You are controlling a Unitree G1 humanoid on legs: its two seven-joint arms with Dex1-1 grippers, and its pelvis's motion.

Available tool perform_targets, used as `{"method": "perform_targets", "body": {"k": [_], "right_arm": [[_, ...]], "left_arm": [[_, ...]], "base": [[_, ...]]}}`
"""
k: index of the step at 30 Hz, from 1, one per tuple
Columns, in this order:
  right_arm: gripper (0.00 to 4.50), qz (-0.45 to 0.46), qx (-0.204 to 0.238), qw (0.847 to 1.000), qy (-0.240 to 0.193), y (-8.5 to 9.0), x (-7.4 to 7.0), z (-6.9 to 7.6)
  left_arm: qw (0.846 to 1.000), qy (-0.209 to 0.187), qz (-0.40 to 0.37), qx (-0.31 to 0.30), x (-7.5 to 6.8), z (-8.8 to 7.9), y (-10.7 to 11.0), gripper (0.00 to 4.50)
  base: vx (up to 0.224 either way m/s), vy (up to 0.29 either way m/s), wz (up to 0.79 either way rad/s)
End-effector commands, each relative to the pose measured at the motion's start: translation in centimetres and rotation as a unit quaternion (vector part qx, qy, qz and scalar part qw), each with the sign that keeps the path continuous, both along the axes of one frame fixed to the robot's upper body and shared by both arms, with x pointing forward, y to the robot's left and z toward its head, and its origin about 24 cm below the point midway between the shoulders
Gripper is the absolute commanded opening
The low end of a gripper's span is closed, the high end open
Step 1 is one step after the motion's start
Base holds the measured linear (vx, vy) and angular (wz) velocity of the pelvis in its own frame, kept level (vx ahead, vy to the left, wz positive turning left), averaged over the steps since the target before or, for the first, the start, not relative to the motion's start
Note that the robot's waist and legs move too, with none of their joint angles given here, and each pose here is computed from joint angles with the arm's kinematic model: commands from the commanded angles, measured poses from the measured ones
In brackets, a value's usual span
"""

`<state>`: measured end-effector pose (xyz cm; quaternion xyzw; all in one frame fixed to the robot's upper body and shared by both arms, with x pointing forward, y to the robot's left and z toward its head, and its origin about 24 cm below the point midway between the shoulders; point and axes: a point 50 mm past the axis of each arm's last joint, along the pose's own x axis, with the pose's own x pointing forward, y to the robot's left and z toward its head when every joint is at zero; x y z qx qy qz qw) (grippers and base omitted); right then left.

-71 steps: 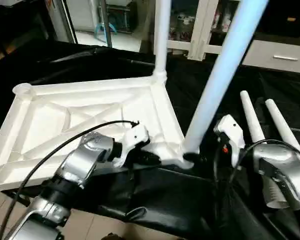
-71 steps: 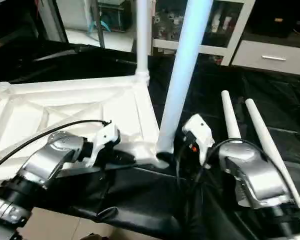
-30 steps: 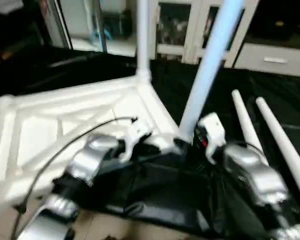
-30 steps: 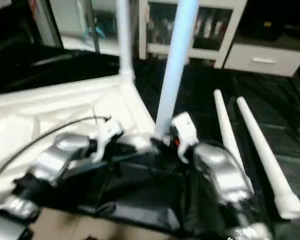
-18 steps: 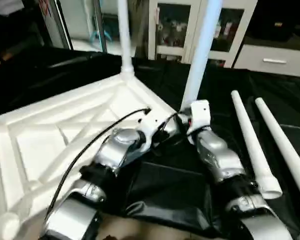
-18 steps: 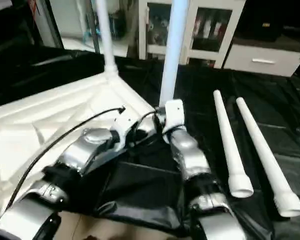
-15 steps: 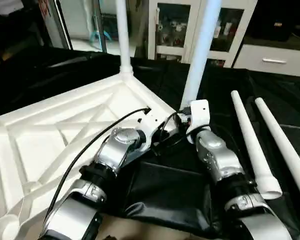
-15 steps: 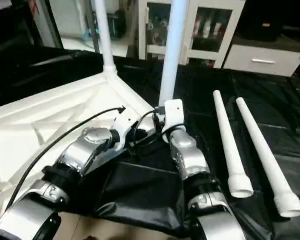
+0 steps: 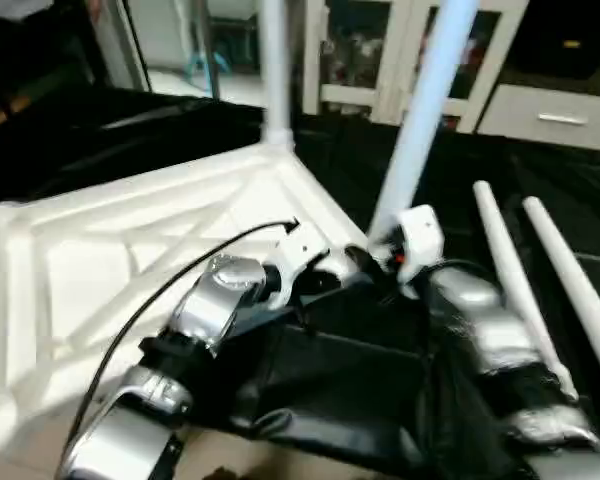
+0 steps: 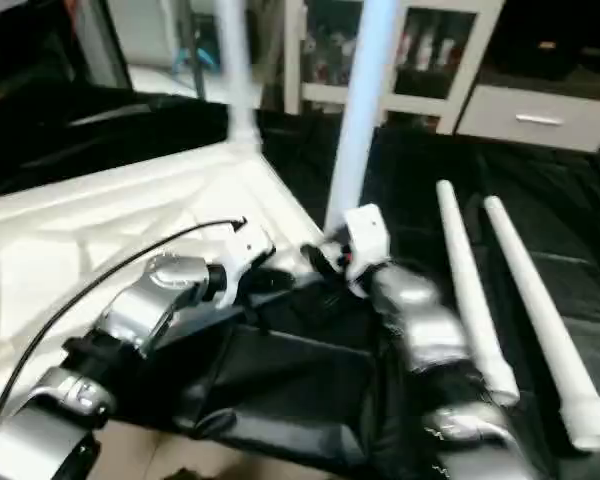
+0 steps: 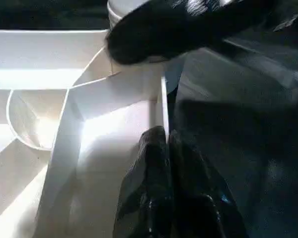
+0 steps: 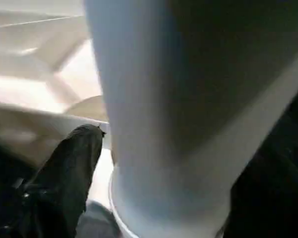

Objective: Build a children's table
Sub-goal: Rotate leg to tighten

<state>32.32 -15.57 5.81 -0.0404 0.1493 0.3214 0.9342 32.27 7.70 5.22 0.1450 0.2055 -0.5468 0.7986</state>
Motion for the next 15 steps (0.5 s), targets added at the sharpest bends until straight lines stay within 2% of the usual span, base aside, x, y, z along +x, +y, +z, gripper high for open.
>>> {"method": "perform_targets", "body": {"k": [1, 2, 6, 10, 15], "right_arm": [[4.44, 0.072, -0.022, 0.997, 0.005, -0.7, -1.3, 0.9], [4.44, 0.072, -0.022, 0.997, 0.005, -0.7, -1.3, 0.9], [4.44, 0.148, -0.07, 0.986, 0.032, -2.8, -3.6, 1.4], [4.44, 0.187, -0.086, 0.976, 0.067, -3.4, -5.2, 1.1], [4.44, 0.17, -0.088, 0.98, 0.059, -3.0, -4.9, 0.6]], "left_arm": [[0.998, 0.03, -0.062, 0.013, -1.2, -0.4, 0.0, 0.0], [0.998, 0.03, -0.062, 0.013, -1.2, -0.4, 0.0, 0.0], [0.992, 0.046, -0.114, 0.023, -2.2, -0.2, 1.2, 0.0], [0.99, 0.051, -0.128, 0.031, -2.4, -0.1, 1.8, 0.0], [0.989, 0.054, -0.132, 0.036, -2.6, -0.2, 2.0, 0.0]], "base": [[0.0, 0.0, 0.0], [0.0, 0.0, 0.0], [0.0, 0.0, 0.0], [0.0, 0.0, 0.0], [0.0, 0.0, 0.0]]}}
